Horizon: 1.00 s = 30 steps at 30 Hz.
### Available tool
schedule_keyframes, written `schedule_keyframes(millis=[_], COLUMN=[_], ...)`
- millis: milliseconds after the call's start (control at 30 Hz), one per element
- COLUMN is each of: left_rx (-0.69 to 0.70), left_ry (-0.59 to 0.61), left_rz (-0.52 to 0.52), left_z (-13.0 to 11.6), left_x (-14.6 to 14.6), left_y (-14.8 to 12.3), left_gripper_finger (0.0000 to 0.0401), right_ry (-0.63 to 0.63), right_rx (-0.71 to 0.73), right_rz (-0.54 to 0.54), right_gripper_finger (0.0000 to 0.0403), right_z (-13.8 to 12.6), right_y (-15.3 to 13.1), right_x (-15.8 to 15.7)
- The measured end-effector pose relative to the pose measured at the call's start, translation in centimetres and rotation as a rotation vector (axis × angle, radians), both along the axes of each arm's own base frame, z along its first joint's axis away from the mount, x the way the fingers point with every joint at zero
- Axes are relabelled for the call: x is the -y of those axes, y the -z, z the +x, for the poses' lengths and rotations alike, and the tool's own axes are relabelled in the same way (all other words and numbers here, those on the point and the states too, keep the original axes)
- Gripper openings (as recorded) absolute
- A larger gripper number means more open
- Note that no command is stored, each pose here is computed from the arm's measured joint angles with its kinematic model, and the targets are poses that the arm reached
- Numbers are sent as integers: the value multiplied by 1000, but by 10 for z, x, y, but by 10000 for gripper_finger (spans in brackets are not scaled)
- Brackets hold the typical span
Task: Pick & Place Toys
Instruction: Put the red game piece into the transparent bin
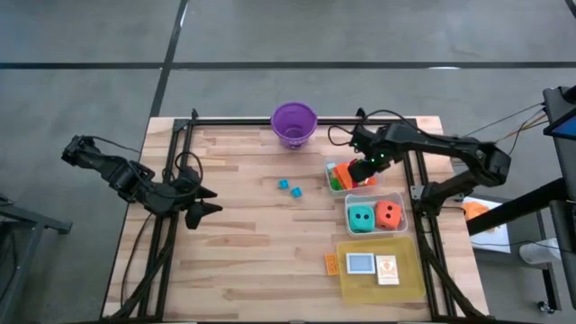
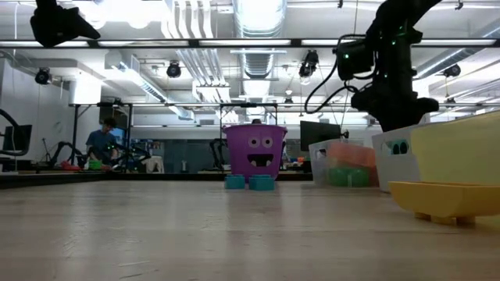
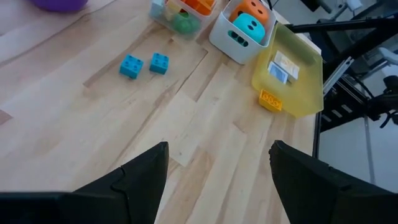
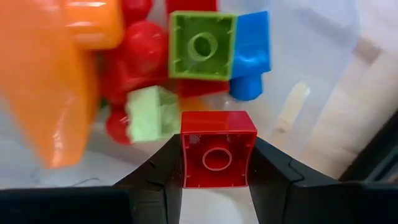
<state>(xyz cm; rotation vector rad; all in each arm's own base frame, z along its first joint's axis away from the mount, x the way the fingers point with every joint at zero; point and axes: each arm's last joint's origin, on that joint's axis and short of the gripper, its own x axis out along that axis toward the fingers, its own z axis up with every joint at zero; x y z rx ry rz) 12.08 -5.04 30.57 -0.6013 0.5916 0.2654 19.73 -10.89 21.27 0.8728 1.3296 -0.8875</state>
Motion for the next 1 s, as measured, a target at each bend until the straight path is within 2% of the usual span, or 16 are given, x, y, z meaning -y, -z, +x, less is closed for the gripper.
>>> schedule_keyframes(millis=[333, 467, 1000], left_rx=[1, 1, 2], left_ry=[-5, -9, -22], left_rz=[-6, -12, -27], left_z=[0, 0, 0], left_x=[0, 0, 0], left_y=[0, 0, 0], left_gripper_finger=[270, 270, 271], right_ry=[-65, -129, -243], right_rx=[-38, -63, -85], right_rz=[-2, 12, 29], right_gripper_finger=[127, 127, 127], right_z=[8, 11, 15], right_y=[17, 24, 34], right_x=[9, 10, 12])
